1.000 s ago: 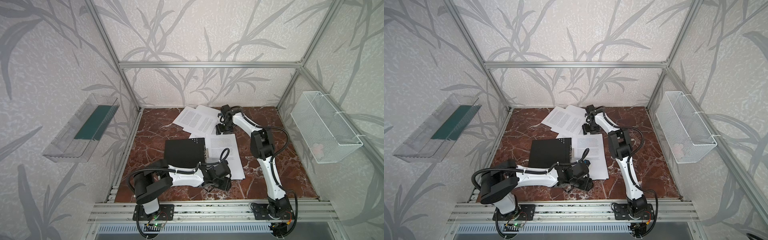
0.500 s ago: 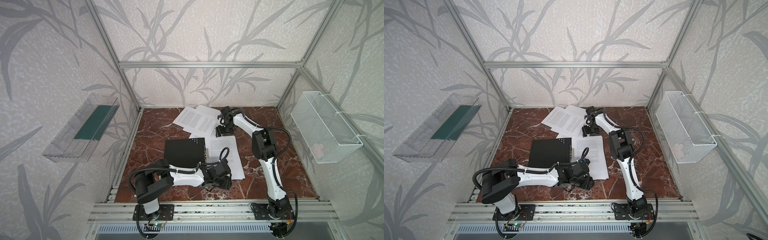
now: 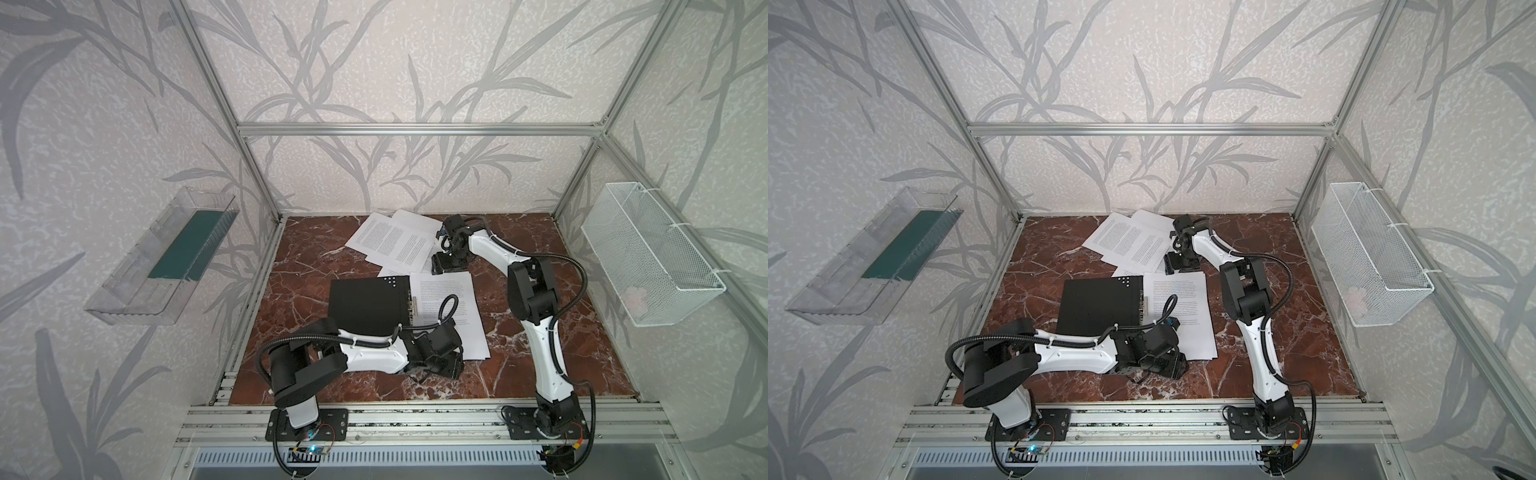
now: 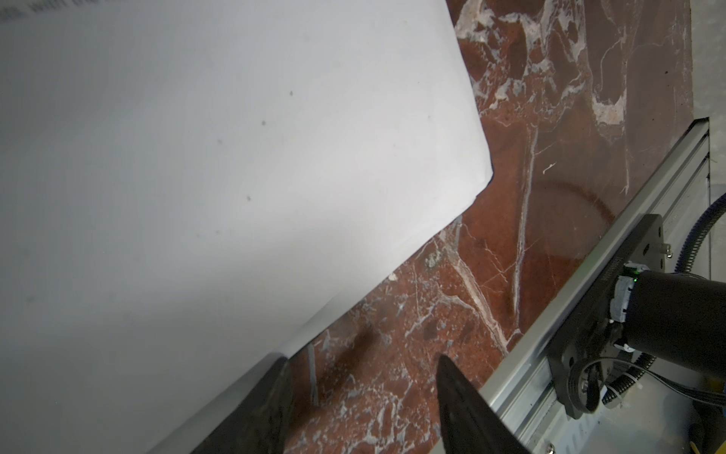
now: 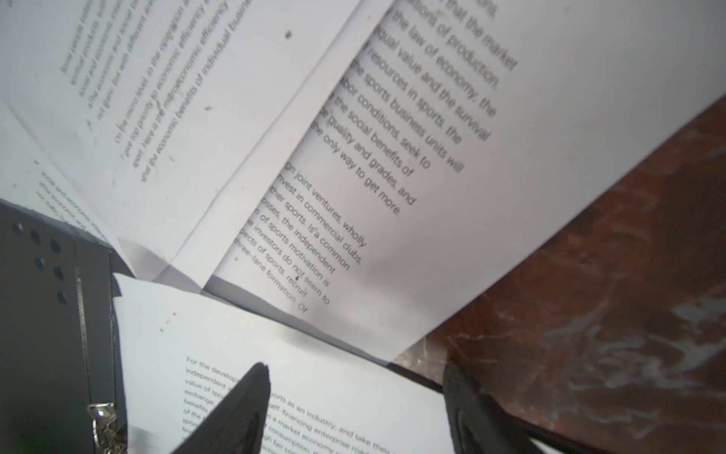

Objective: Put the files into the folder

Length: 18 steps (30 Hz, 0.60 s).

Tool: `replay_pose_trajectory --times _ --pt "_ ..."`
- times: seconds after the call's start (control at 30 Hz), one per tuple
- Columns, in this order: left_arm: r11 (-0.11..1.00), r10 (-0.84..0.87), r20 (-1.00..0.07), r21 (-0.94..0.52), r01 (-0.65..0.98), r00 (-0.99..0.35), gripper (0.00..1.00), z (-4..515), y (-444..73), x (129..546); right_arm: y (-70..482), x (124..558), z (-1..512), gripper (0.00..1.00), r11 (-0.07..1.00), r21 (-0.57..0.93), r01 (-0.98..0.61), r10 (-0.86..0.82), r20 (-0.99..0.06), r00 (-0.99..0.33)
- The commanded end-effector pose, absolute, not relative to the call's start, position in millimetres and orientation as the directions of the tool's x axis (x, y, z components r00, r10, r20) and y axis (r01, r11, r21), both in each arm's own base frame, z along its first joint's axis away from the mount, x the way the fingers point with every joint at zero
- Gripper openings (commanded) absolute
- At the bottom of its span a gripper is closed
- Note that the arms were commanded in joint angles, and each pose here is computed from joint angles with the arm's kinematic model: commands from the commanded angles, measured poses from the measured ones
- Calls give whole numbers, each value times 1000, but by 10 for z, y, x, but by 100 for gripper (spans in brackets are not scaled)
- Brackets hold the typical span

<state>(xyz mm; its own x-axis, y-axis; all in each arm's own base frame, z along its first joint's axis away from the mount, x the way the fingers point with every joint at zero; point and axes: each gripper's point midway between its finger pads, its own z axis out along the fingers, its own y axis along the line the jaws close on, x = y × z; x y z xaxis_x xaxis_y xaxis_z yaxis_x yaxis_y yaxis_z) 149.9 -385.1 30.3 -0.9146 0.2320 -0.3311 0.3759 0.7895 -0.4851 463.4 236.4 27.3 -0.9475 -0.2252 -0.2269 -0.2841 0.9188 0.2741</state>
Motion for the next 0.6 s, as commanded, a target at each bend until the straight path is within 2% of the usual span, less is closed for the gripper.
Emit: replay_pose_trajectory --times 0.0,0.17,0.37,0.47,0.57 --pt "857 261 -261 -381 347 -929 63 -31 -3526 1436 2355 4456 256 73 926 279 -254 -217 -154 -964" --pt "772 310 -252 -497 398 -917 67 306 -3717 1285 2290 4690 413 78 943 251 -220 -171 -205 -964" --pt "751 299 -356 -484 448 -885 71 820 -3524 1324 2132 4910 904 85 960 212 -186 -102 -353 -930" --pt "794 209 -412 -458 400 -887 73 993 -3261 1465 1971 4815 1137 90 957 250 -146 -27 -425 -905" --pt "835 126 -457 -430 343 -880 80 1061 -2943 1652 1830 4483 1175 97 947 298 -117 29 -445 -895"
